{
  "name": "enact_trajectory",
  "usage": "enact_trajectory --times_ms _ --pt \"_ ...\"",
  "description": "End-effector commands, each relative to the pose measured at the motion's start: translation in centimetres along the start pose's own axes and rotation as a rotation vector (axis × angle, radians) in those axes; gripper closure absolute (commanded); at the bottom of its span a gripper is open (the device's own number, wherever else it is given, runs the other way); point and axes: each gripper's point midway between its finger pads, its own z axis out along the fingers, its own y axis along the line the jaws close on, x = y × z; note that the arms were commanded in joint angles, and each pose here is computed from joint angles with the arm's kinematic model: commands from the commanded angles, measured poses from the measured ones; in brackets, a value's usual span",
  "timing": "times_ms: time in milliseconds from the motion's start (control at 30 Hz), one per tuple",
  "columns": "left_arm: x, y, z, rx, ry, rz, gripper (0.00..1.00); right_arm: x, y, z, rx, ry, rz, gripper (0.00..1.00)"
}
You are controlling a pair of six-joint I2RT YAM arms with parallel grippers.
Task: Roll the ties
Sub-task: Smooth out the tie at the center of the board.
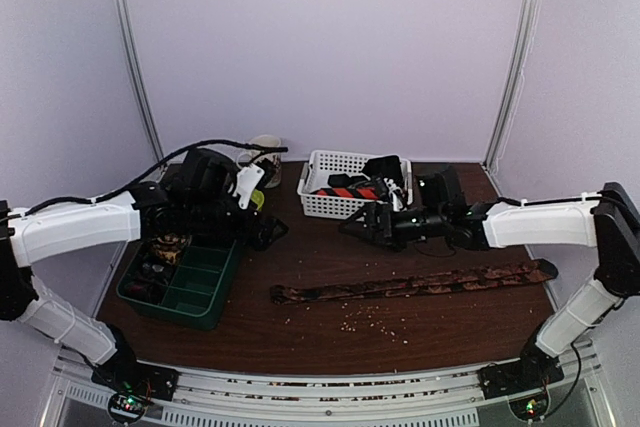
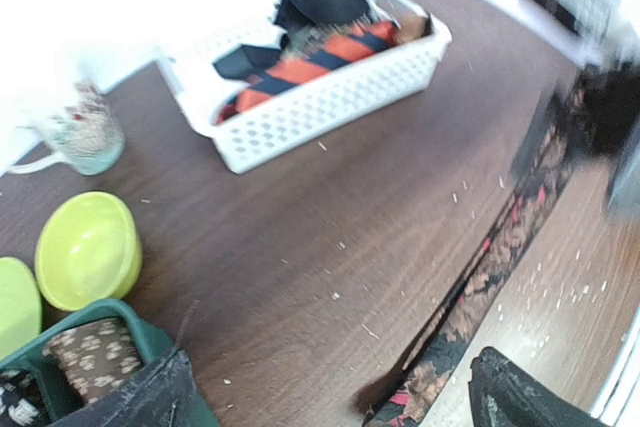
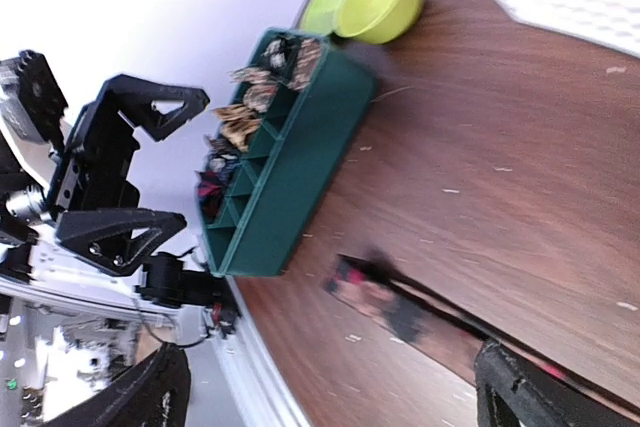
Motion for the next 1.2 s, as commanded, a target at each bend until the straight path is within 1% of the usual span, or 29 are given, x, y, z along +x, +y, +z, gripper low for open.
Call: enact_trajectory --times_ms 0,200,400,533,700,767,933,1033,1100,1167 --pt "-3.4 1.9 -3.4 -0.031 -0.112 -0.101 0.02 -0.7 6.4 5.0 -0.236 -0.015 0.059 0.01" --pt "-3.5 3.1 -5.6 -0.081 -0.123 -0.102 0.02 2.2 7.7 13.3 -0.287 0.039 0.157 0.01" --pt "-2.9 3.5 -6.1 -0.099 -0.128 -0.11 0.02 4.6 7.6 18.1 -0.269 0.081 0.23 0.0" --pt "-2.7 3.5 -6.1 -0.103 -0.126 -0.107 0.02 6.0 6.5 19.8 -0.248 0.108 0.277 0.0" --pt "-2.2 3.7 -6.0 -0.115 -0.11 -0.1 0.02 7.5 6.3 21.2 -0.254 0.141 0.322 0.0" --pt "-1.9 3.7 -6.0 -0.117 -0.105 -0.101 0.02 8.4 5.4 22.0 -0.234 0.156 0.339 0.0" --pt "-1.4 3.9 -6.2 -0.124 -0.099 -0.108 0.02 11.3 0.6 23.9 -0.141 0.192 0.431 0.0" --pt "-1.1 3.9 -6.0 -0.128 -0.092 -0.111 0.02 12.5 -1.1 24.0 -0.102 0.202 0.485 0.01" --pt "-1.1 4.0 -5.8 -0.131 -0.086 -0.111 0.02 12.2 -0.7 23.5 -0.115 0.19 0.493 0.01" --pt "-1.0 3.9 -5.5 -0.125 -0.082 -0.112 0.02 11.3 0.9 22.9 -0.147 0.182 0.47 0.01"
